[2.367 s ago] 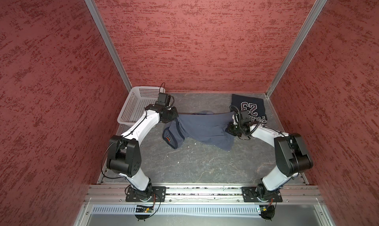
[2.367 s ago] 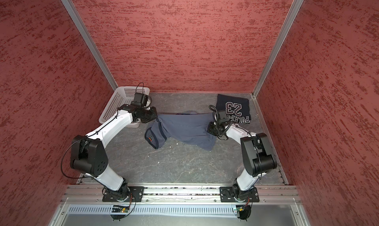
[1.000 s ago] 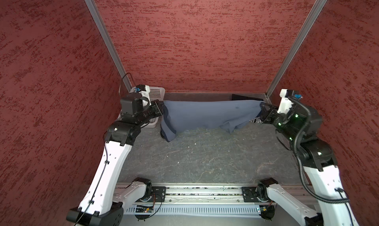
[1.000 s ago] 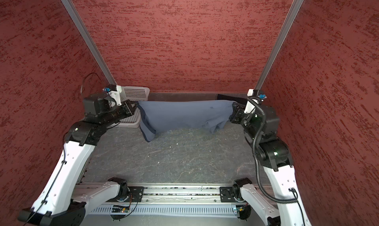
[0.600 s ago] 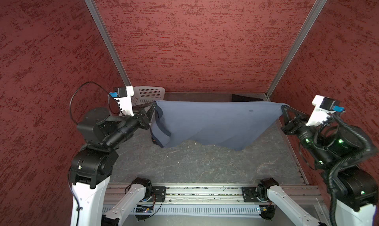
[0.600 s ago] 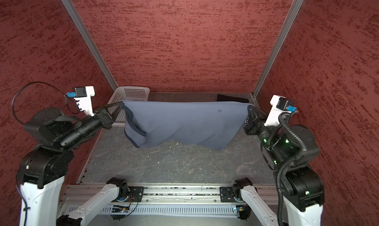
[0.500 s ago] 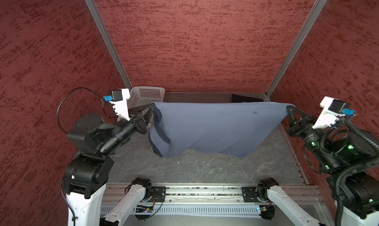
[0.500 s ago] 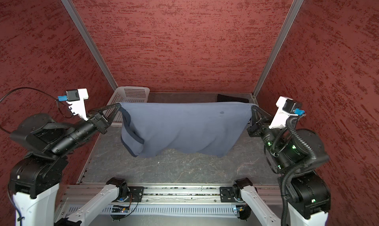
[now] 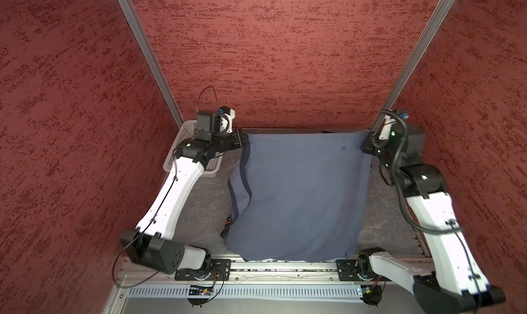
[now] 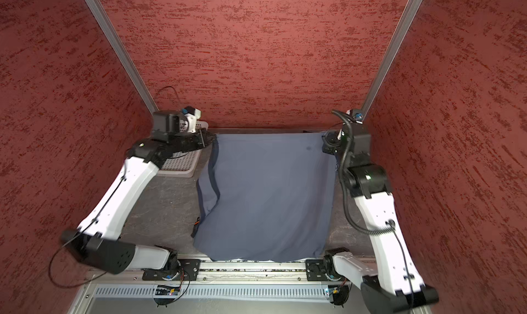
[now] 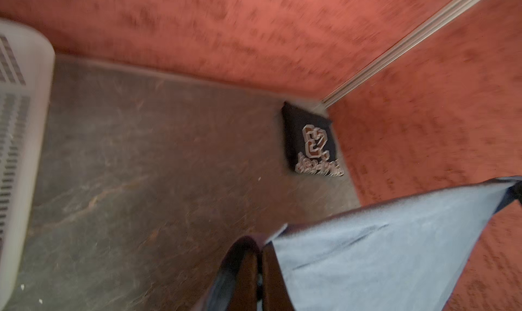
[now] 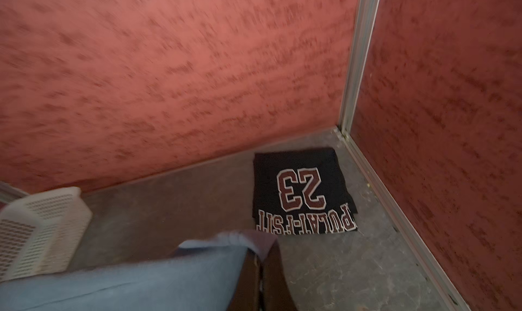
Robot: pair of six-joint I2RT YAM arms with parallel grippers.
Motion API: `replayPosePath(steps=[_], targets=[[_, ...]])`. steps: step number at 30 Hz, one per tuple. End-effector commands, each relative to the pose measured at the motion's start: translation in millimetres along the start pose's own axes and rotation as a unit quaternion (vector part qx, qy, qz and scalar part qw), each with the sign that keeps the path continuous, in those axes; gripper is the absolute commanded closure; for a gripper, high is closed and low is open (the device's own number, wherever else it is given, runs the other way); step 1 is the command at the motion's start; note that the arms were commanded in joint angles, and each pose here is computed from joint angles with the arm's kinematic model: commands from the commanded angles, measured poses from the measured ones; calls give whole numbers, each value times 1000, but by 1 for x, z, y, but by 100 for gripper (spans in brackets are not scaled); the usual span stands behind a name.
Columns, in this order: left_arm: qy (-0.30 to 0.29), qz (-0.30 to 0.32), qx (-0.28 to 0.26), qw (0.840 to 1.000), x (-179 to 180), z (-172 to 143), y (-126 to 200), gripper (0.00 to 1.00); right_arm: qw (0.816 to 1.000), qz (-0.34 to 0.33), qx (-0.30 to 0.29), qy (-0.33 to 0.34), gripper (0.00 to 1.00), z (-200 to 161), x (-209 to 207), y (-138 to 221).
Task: Fold and stack tank tops
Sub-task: Smooth out the tank top at the center of the table.
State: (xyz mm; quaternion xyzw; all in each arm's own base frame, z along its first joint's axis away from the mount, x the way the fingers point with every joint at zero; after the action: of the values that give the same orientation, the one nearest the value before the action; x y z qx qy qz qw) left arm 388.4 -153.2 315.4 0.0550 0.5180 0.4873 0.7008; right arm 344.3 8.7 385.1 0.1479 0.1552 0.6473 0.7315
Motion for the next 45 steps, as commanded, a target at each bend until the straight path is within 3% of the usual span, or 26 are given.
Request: replayPosePath(steps=[1, 4, 7, 10, 13, 18, 21, 26, 31, 42, 45], targets=[[36, 52, 23, 998, 28, 3, -50, 100, 999, 10, 25, -40, 100, -15, -5, -57], [66, 83, 63, 992, 52, 5, -108, 91, 996, 17, 75, -46, 100, -44, 0, -122], [82, 121, 108, 983, 69, 1, -152, 61, 991, 2, 123, -47, 100, -71, -3, -172], [63, 188, 104, 975, 79, 1, -155, 34, 986, -26, 155, -47, 100, -91, -13, -201], [-3, 250, 85, 964, 79, -9, -137, 21, 984, -33, 170, -46, 100, -104, -18, -212], [-127, 297, 140, 936, 72, -82, -123, 22, 983, -19, 174, -50, 100, -116, -15, -211], [-160, 327, 176, 914, 80, -124, -116, 27, 983, -21, 176, -51, 100, -121, -17, -209], [-201, 344, 213, 892, 93, -169, -117, 35, 983, -14, 175, -57, 100, -123, -17, -205], [-218, 383, 209, 873, 108, -169, -131, 40, 983, -5, 174, -64, 100, -126, -16, -203], [-214, 374, 231, 873, 112, -175, -152, 46, 982, -9, 176, -72, 100, -134, -24, -199], [-205, 386, 222, 872, 120, -168, -155, 54, 981, -5, 179, -75, 100, -135, -24, -201]])
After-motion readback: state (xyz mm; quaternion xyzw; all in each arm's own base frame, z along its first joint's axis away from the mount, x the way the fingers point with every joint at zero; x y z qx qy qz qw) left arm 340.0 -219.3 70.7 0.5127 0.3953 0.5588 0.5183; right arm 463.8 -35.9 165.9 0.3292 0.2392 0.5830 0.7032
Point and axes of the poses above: each gripper's point midway between its finger pads, its own y axis back along the fingers, its own x axis along the line the jaws close on, z = x × y, the point moved 2 cm from there along y, back along the fingers, and after that the axes turned 15 degrees about y, right-handed, at the moved point
